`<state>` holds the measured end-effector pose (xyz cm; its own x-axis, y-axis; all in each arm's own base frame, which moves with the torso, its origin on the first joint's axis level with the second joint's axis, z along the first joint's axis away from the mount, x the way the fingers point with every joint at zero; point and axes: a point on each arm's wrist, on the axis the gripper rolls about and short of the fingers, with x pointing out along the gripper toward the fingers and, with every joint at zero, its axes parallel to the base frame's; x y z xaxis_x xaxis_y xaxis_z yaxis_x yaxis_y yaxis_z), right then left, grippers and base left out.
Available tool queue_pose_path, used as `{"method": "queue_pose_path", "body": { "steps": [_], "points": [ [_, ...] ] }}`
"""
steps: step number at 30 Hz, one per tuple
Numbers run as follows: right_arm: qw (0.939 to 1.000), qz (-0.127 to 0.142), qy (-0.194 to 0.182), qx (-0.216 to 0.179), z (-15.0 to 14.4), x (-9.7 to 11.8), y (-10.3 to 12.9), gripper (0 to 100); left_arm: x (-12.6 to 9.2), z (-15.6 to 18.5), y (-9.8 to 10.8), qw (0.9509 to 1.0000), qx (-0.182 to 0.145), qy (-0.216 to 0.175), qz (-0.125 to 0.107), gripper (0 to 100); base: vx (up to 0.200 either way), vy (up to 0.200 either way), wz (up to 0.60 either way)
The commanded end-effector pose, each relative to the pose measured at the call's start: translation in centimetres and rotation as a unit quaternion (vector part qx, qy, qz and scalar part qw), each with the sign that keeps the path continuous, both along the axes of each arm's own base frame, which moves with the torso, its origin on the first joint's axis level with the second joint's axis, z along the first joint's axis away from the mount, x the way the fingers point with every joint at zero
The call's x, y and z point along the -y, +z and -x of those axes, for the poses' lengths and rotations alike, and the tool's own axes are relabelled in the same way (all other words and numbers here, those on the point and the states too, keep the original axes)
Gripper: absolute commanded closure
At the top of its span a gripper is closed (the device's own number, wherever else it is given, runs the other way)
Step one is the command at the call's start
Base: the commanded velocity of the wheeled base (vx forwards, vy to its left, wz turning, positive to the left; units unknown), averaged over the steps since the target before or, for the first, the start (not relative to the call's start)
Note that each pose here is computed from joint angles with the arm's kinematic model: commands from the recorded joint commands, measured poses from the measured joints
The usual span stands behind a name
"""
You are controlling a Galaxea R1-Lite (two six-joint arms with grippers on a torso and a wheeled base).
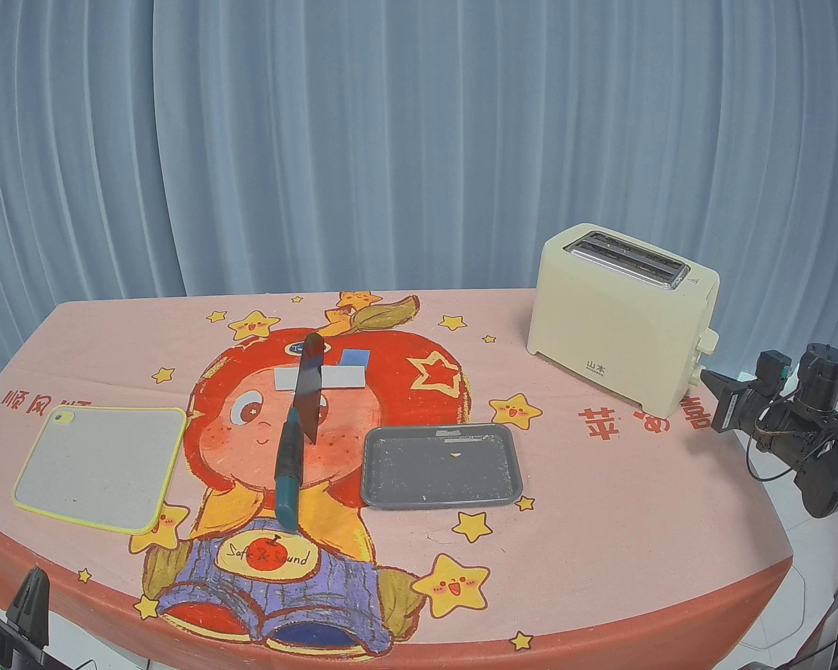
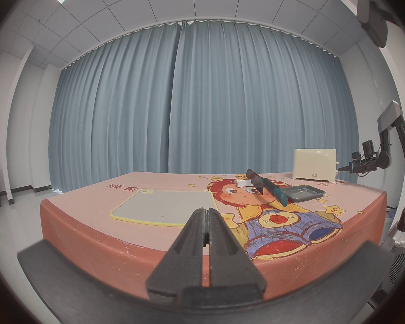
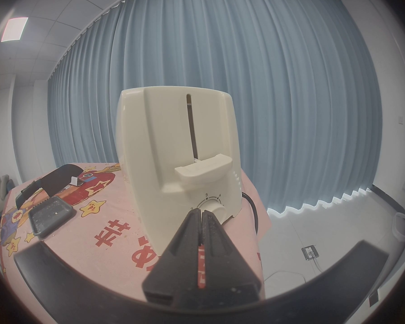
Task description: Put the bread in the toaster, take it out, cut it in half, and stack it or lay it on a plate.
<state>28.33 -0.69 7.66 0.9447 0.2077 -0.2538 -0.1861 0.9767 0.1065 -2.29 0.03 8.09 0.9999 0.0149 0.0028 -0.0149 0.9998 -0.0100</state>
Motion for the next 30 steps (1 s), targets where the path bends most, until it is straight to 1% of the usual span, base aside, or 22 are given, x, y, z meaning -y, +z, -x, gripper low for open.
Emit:
{"method": "queue_pose_path", "body": {
  "steps": [1, 19, 25, 30],
  "points": [
    [1.0000, 0.000, 0.001, 0.000, -0.1, -0.1, -0.1, 100, 0.0, 0.0, -0.5, 1.0000, -0.001, 0.000, 0.000, 100, 0.000, 0.000, 0.00],
    [1.0000, 0.000, 0.001, 0.000, -0.5, -0.2, -0.3, 100, 0.0, 0.0, -0.5, 1.0000, -0.001, 0.001, 0.000, 100, 0.000, 0.000, 0.00],
    [0.9999, 0.001, 0.001, -0.014, -0.6, -0.3, -1.0, 100, 0.0, 0.0, -0.5, 1.0000, -0.001, 0.000, 0.000, 100, 0.000, 0.000, 0.00],
    [0.9998, 0.002, 0.002, -0.018, -0.4, -0.3, -1.1, 100, 0.0, 0.0, -0.5, 1.0000, -0.001, 0.001, 0.000, 100, 0.000, 0.000, 0.00]
  ]
}}
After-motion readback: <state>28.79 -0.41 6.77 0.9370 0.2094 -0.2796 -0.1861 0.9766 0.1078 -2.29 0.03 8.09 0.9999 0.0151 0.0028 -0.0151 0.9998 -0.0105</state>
